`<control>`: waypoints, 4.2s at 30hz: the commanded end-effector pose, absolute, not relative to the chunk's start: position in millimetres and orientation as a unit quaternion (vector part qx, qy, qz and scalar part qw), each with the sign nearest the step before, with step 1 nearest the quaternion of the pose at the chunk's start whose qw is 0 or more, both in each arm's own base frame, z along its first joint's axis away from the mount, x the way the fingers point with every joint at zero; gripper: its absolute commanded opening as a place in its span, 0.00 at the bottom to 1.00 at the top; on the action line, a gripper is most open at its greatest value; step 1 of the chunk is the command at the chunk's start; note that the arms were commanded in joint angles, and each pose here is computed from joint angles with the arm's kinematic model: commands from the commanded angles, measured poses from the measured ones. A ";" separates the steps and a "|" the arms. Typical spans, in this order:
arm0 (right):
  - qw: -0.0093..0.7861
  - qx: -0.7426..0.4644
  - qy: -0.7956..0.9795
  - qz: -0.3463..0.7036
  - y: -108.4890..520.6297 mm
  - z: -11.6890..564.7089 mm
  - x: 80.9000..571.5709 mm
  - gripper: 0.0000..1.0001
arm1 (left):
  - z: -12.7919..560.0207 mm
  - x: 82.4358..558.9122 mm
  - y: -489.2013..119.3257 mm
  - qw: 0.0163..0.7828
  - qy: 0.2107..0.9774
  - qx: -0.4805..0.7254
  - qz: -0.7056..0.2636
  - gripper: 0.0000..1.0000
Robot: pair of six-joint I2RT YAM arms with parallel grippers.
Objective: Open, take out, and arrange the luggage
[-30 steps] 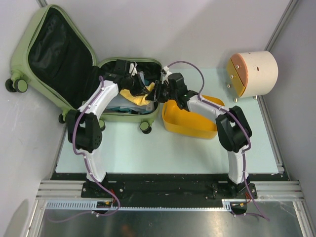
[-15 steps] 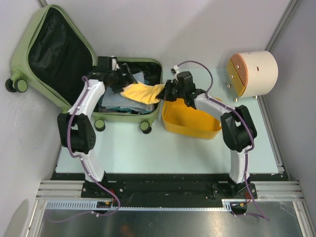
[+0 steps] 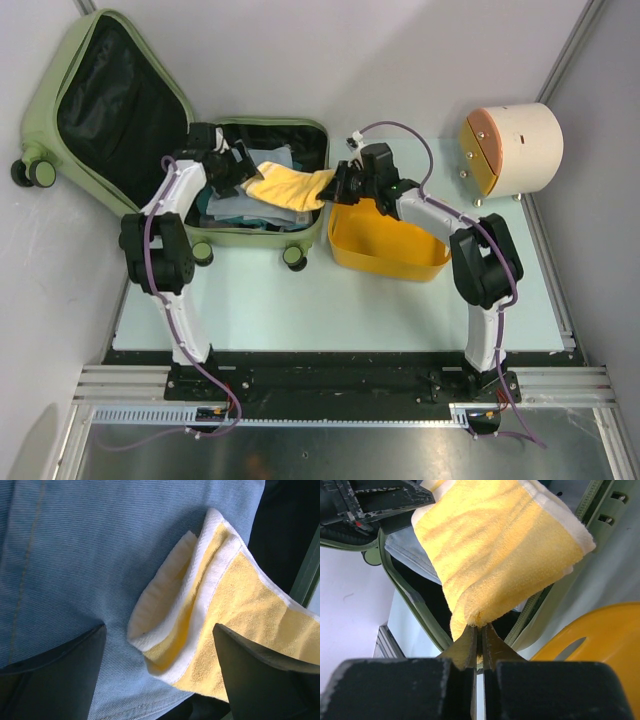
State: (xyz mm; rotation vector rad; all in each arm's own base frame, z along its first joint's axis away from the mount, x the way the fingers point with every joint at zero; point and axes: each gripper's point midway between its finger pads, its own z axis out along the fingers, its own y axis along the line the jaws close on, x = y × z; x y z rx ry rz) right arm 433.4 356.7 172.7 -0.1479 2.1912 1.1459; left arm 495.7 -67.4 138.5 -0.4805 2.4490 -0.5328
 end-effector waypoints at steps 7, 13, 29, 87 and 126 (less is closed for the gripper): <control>0.367 -0.073 0.812 0.448 347.2 215.6 436.8 0.00 | 151.3 509.4 -114.8 0.293 0.911 -0.127 -0.260 0.83; 0.372 -0.074 0.810 0.448 346.0 218.5 440.1 0.00 | 158.6 510.3 -132.2 0.303 0.907 -0.094 -0.275 0.65; 0.409 -0.101 0.842 0.338 241.5 249.7 419.6 0.00 | 251.0 452.3 -222.1 0.408 0.853 0.158 -0.285 0.00; 0.452 -0.151 0.847 0.234 186.3 234.3 397.6 0.86 | 177.8 417.4 -99.0 0.397 0.770 0.494 -0.069 0.94; 0.419 -0.150 0.793 0.416 313.4 252.1 433.7 0.89 | 217.1 476.6 -138.2 0.444 0.789 0.403 -0.131 0.00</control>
